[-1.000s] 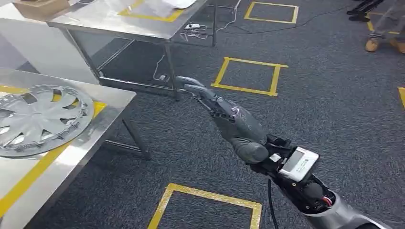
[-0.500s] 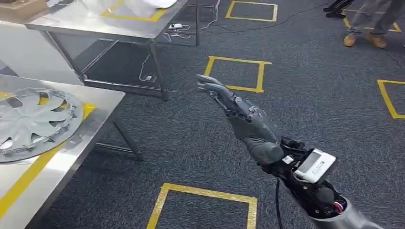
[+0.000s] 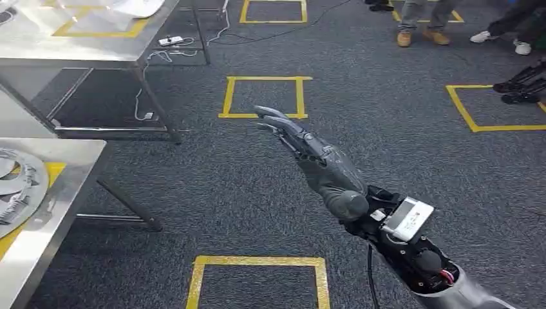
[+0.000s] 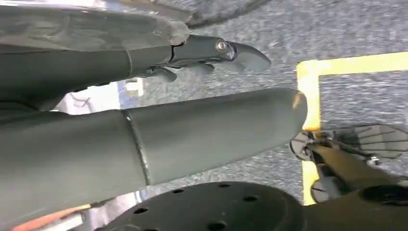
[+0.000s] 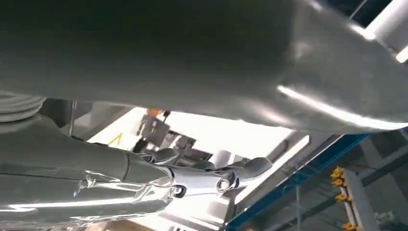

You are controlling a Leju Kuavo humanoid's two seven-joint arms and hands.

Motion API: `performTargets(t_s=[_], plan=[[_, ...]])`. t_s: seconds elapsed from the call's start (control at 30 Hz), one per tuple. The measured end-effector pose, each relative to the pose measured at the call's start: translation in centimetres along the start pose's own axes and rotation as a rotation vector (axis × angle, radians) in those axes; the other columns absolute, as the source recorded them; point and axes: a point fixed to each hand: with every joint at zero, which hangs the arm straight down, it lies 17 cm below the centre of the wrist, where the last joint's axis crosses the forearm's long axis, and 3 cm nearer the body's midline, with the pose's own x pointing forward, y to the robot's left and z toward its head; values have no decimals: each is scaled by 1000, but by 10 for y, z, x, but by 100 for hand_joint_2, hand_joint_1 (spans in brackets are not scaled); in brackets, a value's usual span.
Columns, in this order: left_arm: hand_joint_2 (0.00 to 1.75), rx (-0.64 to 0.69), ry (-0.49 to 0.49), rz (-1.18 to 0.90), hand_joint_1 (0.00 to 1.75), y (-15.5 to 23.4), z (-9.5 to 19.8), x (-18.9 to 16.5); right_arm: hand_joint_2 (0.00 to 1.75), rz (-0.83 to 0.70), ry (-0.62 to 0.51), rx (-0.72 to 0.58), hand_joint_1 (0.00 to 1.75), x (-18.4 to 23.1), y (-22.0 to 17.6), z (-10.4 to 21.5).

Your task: Take the parts from the cabinet and place them on the table.

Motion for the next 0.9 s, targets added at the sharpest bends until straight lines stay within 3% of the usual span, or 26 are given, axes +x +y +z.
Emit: performTargets(t_s=[0.63, 0.9], plan=[[0, -36, 41, -30, 0, -14, 2, -6, 0, 54, 118, -62, 0, -21, -14, 19], [0, -19, 7, -66, 0, -3, 1, -3, 0, 70, 147, -116, 0, -24, -24, 39]])
